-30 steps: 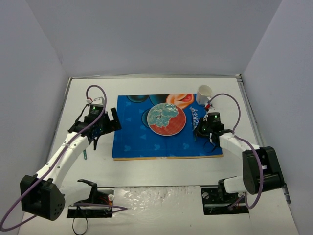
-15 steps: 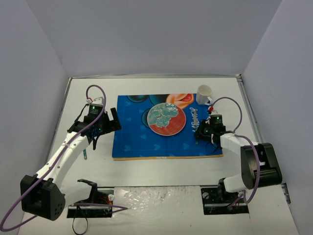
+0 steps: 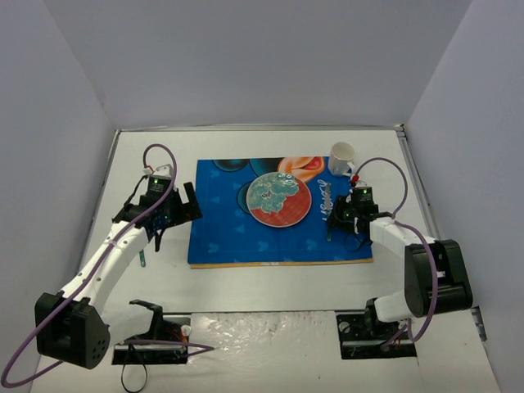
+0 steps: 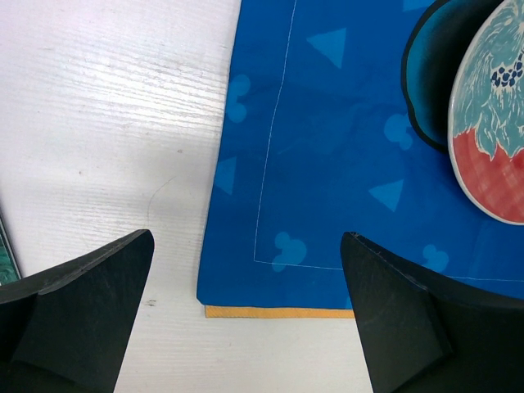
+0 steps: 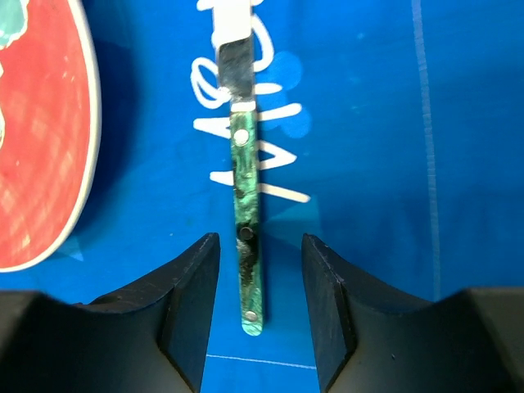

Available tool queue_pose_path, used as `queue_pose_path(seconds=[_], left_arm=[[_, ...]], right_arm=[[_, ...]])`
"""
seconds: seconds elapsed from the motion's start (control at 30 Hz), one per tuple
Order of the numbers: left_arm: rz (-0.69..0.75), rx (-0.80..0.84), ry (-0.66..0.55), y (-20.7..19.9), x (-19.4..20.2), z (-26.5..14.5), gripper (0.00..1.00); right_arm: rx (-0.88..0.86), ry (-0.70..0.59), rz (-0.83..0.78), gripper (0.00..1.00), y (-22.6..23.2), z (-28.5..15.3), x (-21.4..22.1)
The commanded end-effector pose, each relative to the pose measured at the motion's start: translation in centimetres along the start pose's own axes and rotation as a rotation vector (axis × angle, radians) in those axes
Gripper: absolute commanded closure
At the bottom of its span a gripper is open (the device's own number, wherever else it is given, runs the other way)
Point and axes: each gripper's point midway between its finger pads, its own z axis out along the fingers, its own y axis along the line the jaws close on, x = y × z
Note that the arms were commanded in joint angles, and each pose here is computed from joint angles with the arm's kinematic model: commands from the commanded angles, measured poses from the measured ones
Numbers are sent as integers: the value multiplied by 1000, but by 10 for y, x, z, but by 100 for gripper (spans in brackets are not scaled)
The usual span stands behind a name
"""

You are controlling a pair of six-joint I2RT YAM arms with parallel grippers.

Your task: Set the dinner table for one person

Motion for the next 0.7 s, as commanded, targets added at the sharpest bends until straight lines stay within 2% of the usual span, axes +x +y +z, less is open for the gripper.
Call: queue_pose_path(seconds=[0.0,0.3,0.67], left_arm=[[2,16,-65,-3,-21,-9,4],[8,7,-68,-1,-24,-11,4],[10,-13,-69,7,-25,-14,4]], right_arm=[[75,-87,-81,58,0,-17,-35],[166,-82,-237,56,22,-13,-34],[257,38,-294,54,5,5,-15]])
